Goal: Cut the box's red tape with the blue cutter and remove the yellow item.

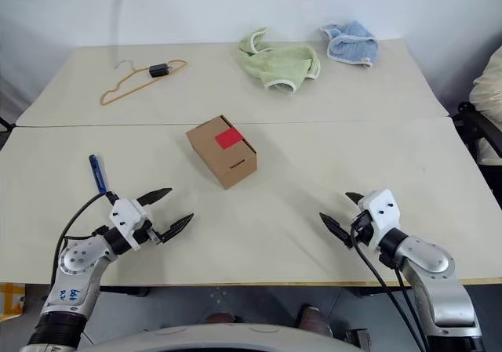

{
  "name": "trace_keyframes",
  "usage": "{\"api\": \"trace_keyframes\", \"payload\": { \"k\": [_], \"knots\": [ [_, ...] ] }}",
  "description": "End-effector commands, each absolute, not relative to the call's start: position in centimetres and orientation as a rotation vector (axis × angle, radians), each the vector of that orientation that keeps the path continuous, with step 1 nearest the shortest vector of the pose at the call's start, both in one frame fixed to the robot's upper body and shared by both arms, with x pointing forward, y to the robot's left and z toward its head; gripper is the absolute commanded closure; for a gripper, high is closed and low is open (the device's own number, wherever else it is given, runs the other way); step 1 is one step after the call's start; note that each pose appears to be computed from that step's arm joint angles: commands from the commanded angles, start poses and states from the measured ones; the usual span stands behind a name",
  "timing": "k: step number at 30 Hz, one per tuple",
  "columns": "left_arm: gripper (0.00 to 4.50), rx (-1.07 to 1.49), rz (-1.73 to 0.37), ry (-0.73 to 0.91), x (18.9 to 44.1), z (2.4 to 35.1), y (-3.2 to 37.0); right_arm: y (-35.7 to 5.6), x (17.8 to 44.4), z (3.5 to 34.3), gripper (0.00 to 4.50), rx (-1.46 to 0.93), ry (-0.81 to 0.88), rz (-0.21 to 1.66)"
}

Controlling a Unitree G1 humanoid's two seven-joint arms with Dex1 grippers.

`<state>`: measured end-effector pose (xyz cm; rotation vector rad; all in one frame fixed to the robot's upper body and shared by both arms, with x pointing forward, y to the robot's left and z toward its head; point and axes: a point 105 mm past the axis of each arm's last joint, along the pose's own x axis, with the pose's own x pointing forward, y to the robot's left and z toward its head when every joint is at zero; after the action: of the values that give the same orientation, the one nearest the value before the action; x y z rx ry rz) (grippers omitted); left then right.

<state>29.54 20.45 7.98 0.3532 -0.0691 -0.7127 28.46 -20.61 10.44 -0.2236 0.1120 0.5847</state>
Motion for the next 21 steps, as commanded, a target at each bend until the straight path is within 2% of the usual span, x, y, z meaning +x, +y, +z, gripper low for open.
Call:
{"api": "trace_keyframes", "payload": {
  "k": [1, 8, 13, 14, 17, 21],
  "knots": [
    [0.02, 0.358, -0.683, 0.062, 29.3, 5.1, 20.9, -21.1, 28.7, 11.5, 0.0, -0.234, 0.079, 0.561],
    [0.02, 0.301, -0.635, 0.104, 30.1, 5.1, 20.8, -21.8, 29.0, 11.6, 0.0, -0.194, 0.099, 0.482],
    [0.02, 0.317, -0.644, 0.09, 30.8, 5.4, 20.7, -21.4, 29.2, 10.6, 0.0, -0.268, 0.199, 0.441],
    [0.2, 0.347, -0.6, 0.113, 31.4, 5.2, 21.3, -21.0, 29.2, 10.9, 0.0, -0.267, 0.172, 0.464],
    [0.92, 0.341, -0.488, 0.104, 32.9, 5.7, 22.4, -20.3, 29.4, 11.6, 0.63, -0.244, 0.127, 0.49],
    [2.11, 0.315, -0.397, 0.051, 34.2, 6.7, 23.2, -19.1, 29.9, 12.9, 2.03, -0.229, 0.062, 0.511]
  ]
}}
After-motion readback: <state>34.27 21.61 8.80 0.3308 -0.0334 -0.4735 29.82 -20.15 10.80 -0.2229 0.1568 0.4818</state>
